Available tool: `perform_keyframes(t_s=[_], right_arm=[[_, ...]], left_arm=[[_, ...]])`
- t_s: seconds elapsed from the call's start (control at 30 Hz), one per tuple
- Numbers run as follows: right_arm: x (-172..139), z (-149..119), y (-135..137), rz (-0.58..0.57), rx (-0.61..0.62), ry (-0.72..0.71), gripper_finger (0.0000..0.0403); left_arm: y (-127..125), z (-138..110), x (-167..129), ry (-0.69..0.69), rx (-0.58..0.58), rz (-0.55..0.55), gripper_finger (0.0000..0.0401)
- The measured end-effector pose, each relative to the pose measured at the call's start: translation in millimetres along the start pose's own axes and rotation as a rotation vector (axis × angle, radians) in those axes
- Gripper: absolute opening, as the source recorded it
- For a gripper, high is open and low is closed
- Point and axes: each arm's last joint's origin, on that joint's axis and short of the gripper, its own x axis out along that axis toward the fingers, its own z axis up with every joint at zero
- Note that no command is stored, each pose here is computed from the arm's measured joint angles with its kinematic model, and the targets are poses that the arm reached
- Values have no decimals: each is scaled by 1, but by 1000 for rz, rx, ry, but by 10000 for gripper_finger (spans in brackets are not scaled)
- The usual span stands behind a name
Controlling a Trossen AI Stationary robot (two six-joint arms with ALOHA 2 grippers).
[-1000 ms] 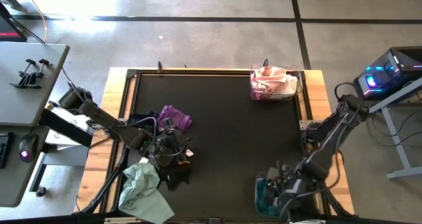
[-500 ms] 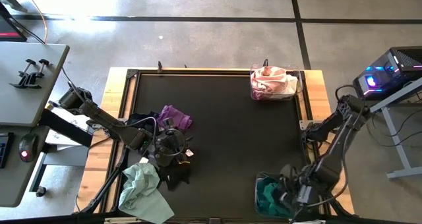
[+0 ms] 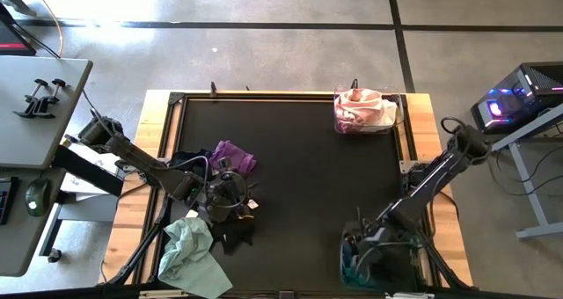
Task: Sort towels by color in basket
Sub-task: Put the top black towel into the bottom transparent bin
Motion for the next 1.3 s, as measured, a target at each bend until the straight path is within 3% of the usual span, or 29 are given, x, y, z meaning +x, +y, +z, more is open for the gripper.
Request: perform_keyframes(t_s=[0.1,0.27,0.43,0.63,0.87,1.1,1.3], right_arm=[[-4,5,6,39,-9,51,153],[-31,6,43,92,-105,21,153],[-70,-4,71,5,-109,-65,153],[-92,-27,70,-156,25,-106,153],[-64,-38,52,-185,72,-99,153],[-10,-46,6,-151,103,-5,153],[6,-52,-17,-166,99,9,153]], left_arm=[[0,0,0,0,1,0,133],[0,0,0,0,2,0,133],[0,0,0,0,2,0,133],[0,0,0,0,9,0,133],[0,0,0,0,9,0,133],[0,0,0,0,10,0,133],[0,0,0,0,10,0,133]])
